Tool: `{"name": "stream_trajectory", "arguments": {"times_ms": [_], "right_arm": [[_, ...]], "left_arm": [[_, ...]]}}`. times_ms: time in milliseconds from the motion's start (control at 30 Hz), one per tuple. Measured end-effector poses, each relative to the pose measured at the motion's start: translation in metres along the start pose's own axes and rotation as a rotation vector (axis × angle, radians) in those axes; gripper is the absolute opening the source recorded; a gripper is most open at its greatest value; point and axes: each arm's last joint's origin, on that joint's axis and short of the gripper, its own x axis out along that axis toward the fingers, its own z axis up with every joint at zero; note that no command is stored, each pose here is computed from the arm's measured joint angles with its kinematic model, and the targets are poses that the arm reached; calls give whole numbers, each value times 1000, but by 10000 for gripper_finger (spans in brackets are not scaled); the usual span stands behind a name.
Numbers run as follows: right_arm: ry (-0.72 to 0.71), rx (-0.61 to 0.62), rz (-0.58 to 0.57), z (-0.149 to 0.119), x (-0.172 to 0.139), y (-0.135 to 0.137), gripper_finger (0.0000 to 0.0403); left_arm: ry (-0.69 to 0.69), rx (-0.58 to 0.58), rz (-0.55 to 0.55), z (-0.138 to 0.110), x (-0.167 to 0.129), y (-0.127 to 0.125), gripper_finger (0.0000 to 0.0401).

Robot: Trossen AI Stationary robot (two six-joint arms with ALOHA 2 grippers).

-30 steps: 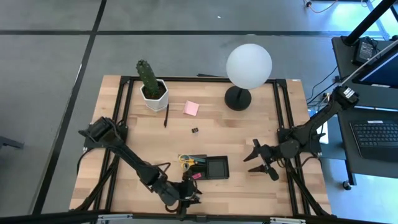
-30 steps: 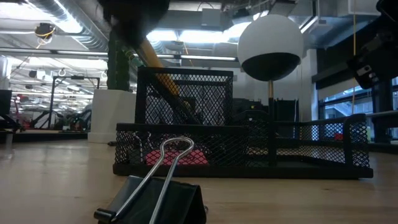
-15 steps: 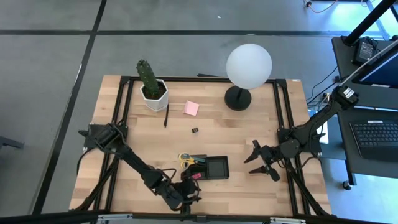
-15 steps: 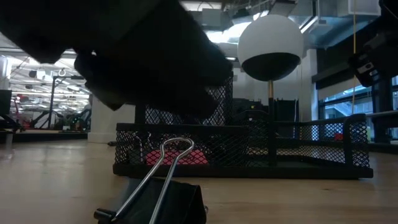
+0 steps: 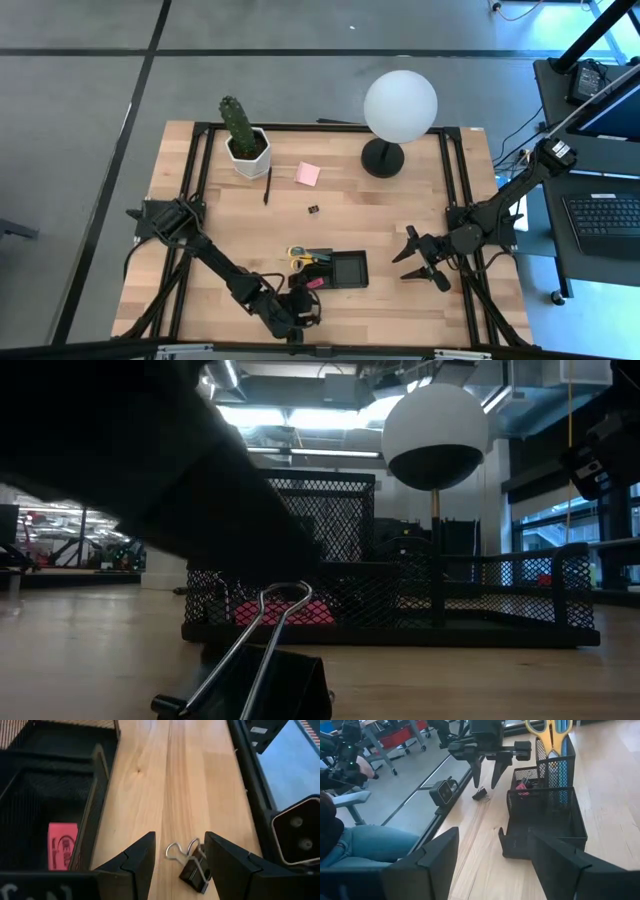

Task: Pick and place office supplies into organizer
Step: Put the bottom black binder clip into the mesh desk organizer

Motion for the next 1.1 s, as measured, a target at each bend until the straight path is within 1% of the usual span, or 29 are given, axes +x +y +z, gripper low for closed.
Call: {"name": "stream_trajectory", "arguments": {"times_ms": [367,800,1100], "right_arm": [[3,-1,-2,0,0,0,236],[15,-5,-7,-1,0,-1,236],[17,-5,-8,-2,0,-1,236]], "left_arm": [[37,-31,-39,-1,0,0,163],[29,-55,-53,0,0,-1,145],[18,-67,-82,-14,16,-2,143]]}}
